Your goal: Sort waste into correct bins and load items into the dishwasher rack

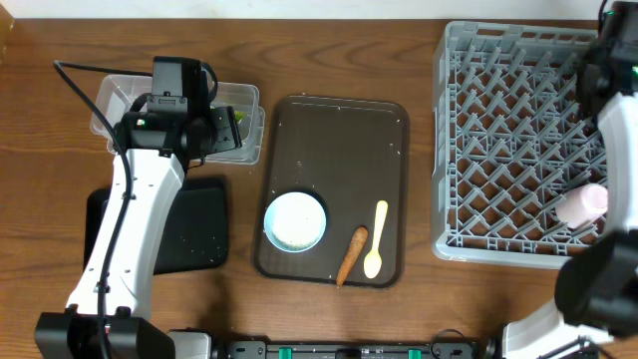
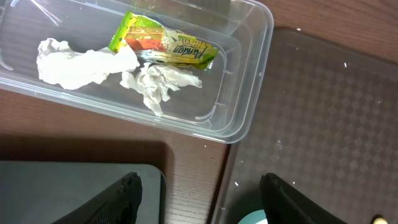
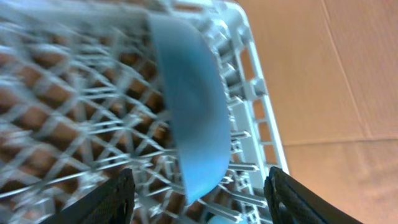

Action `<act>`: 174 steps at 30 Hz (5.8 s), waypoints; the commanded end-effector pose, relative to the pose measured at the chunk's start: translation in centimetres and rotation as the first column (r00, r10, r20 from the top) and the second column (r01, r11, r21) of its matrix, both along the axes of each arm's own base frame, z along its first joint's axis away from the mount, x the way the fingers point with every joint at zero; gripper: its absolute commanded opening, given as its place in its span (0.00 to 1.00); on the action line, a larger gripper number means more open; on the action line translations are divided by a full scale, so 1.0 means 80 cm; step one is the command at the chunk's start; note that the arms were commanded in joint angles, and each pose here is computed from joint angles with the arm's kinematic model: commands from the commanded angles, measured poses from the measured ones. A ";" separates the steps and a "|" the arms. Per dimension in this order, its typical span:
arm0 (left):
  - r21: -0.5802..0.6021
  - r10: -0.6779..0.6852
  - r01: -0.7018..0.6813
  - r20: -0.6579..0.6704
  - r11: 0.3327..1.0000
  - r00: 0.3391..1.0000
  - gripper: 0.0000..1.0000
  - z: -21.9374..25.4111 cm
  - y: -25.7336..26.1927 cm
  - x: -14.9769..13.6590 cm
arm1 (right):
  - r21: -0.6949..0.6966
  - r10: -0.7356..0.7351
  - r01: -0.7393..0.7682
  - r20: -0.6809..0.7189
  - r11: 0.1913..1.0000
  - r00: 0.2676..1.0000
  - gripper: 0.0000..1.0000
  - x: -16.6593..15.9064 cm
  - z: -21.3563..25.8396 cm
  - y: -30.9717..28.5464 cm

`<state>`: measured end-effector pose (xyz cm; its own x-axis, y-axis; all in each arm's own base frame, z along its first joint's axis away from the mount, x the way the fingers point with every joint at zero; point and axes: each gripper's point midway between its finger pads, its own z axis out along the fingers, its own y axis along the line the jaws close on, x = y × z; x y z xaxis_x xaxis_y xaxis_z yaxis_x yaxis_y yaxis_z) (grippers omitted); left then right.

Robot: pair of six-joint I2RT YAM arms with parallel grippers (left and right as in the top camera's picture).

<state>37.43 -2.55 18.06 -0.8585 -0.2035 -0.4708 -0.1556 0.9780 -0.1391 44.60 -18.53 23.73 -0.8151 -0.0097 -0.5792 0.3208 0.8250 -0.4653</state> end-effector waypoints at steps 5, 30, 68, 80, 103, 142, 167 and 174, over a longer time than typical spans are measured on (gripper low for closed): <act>0.000 0.019 -0.019 0.006 1.000 1.000 0.64 0.003 0.003 0.003 | 0.348 0.232 -0.257 0.111 0.902 0.966 0.70 -0.005 0.010 0.099; -0.045 -0.069 0.067 -0.038 0.997 0.997 0.65 -0.003 -0.035 -0.012 | 0.733 0.568 -0.446 0.099 0.514 0.817 0.82 -0.063 -0.014 0.293; 0.011 -0.061 0.062 -0.059 0.998 0.996 0.64 -0.007 -0.030 -0.018 | 0.672 0.622 -0.212 -0.455 0.710 0.637 0.75 -0.287 -0.245 0.477; 0.011 -0.061 0.062 -0.059 0.998 0.996 0.65 -0.007 -0.030 -0.018 | 0.644 0.610 -0.224 -0.473 0.732 0.636 0.63 -0.324 -0.292 0.480; 0.011 -0.061 0.062 -0.055 0.998 0.997 0.65 -0.007 -0.031 -0.017 | 0.636 0.585 -0.202 -0.476 0.745 0.657 0.32 -0.334 -0.315 0.469; 0.011 -0.061 0.062 -0.051 0.998 0.997 0.65 -0.006 -0.031 -0.016 | 0.646 0.529 -0.137 -0.464 0.751 0.710 0.36 -0.327 -0.313 0.473; 0.011 -0.061 0.062 -0.051 0.998 0.997 0.65 -0.006 -0.031 -0.016 | 0.595 0.492 -0.228 -0.330 0.771 0.806 0.32 -0.227 -0.253 0.465; 0.011 -0.061 0.062 -0.051 0.998 0.997 0.64 -0.006 -0.031 -0.016 | 0.597 0.478 -0.229 -0.299 0.769 0.826 0.31 -0.203 -0.231 0.461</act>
